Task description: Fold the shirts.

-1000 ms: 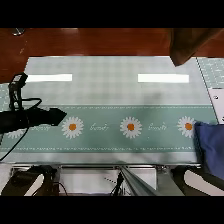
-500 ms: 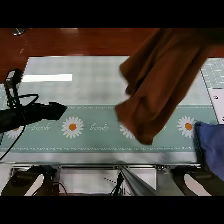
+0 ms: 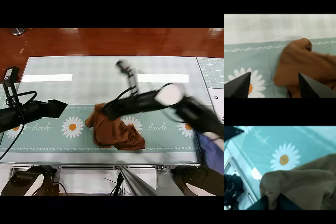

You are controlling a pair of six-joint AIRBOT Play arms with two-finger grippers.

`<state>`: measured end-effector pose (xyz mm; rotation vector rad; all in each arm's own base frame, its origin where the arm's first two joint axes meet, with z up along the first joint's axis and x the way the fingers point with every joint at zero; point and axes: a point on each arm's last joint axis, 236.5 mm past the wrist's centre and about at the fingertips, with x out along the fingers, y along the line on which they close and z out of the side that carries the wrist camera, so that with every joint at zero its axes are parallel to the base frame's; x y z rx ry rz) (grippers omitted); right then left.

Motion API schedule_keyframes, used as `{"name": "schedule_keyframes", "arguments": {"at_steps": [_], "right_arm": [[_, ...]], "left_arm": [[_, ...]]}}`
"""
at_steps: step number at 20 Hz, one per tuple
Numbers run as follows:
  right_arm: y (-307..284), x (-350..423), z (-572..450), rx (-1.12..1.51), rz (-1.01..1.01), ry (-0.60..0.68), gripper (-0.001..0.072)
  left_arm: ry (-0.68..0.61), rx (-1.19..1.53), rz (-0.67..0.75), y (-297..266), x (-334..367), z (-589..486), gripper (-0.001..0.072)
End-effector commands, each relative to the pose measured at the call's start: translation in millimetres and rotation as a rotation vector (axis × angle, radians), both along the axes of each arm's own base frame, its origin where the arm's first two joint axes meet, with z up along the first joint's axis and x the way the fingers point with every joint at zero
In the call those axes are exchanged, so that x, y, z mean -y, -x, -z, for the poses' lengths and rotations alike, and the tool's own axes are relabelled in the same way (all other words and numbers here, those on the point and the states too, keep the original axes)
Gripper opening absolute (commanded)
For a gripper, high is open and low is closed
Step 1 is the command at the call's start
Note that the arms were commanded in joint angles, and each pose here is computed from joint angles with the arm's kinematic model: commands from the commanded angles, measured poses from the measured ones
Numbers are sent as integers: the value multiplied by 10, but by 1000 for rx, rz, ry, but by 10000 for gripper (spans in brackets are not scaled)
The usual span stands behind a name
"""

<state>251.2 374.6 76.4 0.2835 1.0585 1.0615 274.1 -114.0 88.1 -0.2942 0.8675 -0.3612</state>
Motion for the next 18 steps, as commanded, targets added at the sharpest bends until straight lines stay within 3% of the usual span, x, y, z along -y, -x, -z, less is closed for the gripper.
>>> {"name": "schedule_keyframes", "arguments": {"at_steps": [1, 3, 6, 9, 11, 14, 18], "right_arm": [[104, -235, 475, -124, 24, 17, 641], [-171, 90, 297, -144, 60, 3, 629], [-753, 1205, -140, -78, 242, 9, 628], [-955, 2712, -177, -9, 580, 210, 628], [-762, 3401, -10, -48, 785, 274, 624], [-367, 3583, 432, -183, 907, 229, 620], [167, 3197, 1014, -371, 818, 197, 620]], "left_arm": [[2, -30, 26, 55, 68, 70, 707], [-19, -84, 46, 143, 56, 163, 707], [-31, -157, 14, 235, -106, 230, 707], [-4, -381, 18, 586, -176, 549, 706], [122, -508, 116, 845, 150, 784, 706], [372, -474, 215, 792, 675, 882, 706], [477, -481, 314, 711, 1020, 1021, 706]]}}
